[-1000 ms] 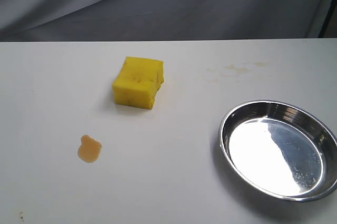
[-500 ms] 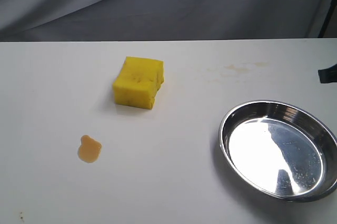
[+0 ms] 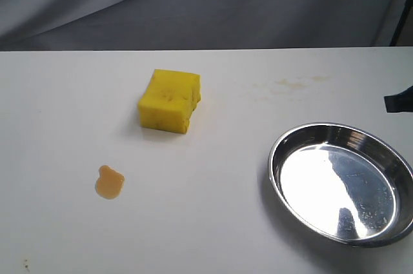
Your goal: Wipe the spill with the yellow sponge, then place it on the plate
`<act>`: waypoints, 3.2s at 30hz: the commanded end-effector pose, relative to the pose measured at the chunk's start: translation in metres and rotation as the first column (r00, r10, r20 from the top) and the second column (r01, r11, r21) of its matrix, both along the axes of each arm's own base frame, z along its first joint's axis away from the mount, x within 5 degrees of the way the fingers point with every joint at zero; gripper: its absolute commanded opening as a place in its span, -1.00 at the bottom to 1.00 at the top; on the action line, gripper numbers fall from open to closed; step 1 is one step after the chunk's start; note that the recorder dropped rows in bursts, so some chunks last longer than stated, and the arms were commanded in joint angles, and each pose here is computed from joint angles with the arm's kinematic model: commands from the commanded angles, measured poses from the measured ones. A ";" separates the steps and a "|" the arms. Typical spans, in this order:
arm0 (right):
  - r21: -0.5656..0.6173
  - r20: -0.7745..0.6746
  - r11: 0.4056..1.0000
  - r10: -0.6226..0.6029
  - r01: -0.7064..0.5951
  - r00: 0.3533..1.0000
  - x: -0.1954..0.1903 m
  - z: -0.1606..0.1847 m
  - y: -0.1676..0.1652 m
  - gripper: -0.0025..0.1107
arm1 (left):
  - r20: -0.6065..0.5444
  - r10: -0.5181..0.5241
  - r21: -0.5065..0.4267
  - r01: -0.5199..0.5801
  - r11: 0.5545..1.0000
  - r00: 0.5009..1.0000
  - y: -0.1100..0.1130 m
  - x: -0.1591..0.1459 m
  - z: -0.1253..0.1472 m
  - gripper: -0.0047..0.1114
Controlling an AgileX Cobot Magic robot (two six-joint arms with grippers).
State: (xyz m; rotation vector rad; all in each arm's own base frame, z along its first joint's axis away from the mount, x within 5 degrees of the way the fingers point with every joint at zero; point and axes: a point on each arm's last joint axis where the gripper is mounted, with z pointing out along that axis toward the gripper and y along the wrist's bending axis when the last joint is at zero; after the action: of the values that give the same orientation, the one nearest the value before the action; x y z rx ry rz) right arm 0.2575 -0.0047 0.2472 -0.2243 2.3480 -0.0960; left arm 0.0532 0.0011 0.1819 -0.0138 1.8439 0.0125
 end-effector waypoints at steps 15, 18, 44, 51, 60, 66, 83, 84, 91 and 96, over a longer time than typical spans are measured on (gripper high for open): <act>0.034 0.224 0.948 0.302 -0.317 0.927 -0.003 0.018 0.093 -0.96 | 0.012 0.000 0.001 0.000 1.000 1.000 0.000 0.000 0.000 -0.92; 0.056 0.194 0.941 0.318 -0.334 0.928 -0.003 0.026 0.100 -0.96 | 0.012 0.000 0.001 0.000 1.000 1.000 0.000 0.000 0.000 -0.92; 0.166 0.034 0.880 0.446 -0.445 0.895 0.121 0.020 0.217 -0.96 | 0.012 0.000 0.001 0.000 1.000 1.000 0.000 0.000 0.000 -0.92; 0.132 0.058 0.877 0.458 -0.461 0.887 0.138 -0.004 0.225 -0.96 | 0.012 0.000 0.001 0.000 1.000 1.000 0.000 0.000 0.000 -0.92; 0.131 0.075 0.879 0.453 -0.459 0.889 0.140 -0.004 0.225 -0.84 | 0.012 0.000 0.001 0.000 1.000 1.000 0.000 0.000 0.000 -0.92; 0.046 0.051 0.869 0.491 -0.494 0.869 0.140 -0.006 0.222 0.90 | 0.012 0.000 0.001 0.000 1.000 1.000 0.000 0.000 0.000 -0.92; 0.155 0.079 0.858 0.483 -0.490 0.872 0.135 -0.010 0.240 0.90 | 0.012 0.000 0.001 0.000 1.000 1.000 0.000 0.000 0.000 -0.92; 0.134 0.083 0.846 0.510 -0.517 0.856 0.133 -0.014 0.246 0.90 | 0.012 0.000 0.001 0.000 1.000 1.000 0.000 0.000 0.000 -0.92; 0.181 0.158 0.837 0.493 -0.516 0.856 0.128 -0.054 0.292 0.90 | 0.012 0.000 0.001 0.000 1.000 1.000 0.000 0.000 0.000 -0.92; 0.184 0.112 0.844 0.491 -0.504 0.864 0.130 -0.081 0.296 0.90 | 0.012 0.000 0.001 0.000 1.000 1.000 0.000 0.000 0.000 -0.92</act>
State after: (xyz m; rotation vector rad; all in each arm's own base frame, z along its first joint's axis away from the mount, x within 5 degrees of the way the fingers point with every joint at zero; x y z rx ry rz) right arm 0.3849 0.2896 0.1726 -0.7343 2.1456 0.3863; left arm 0.0532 0.0011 0.1819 -0.0138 1.8439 0.0125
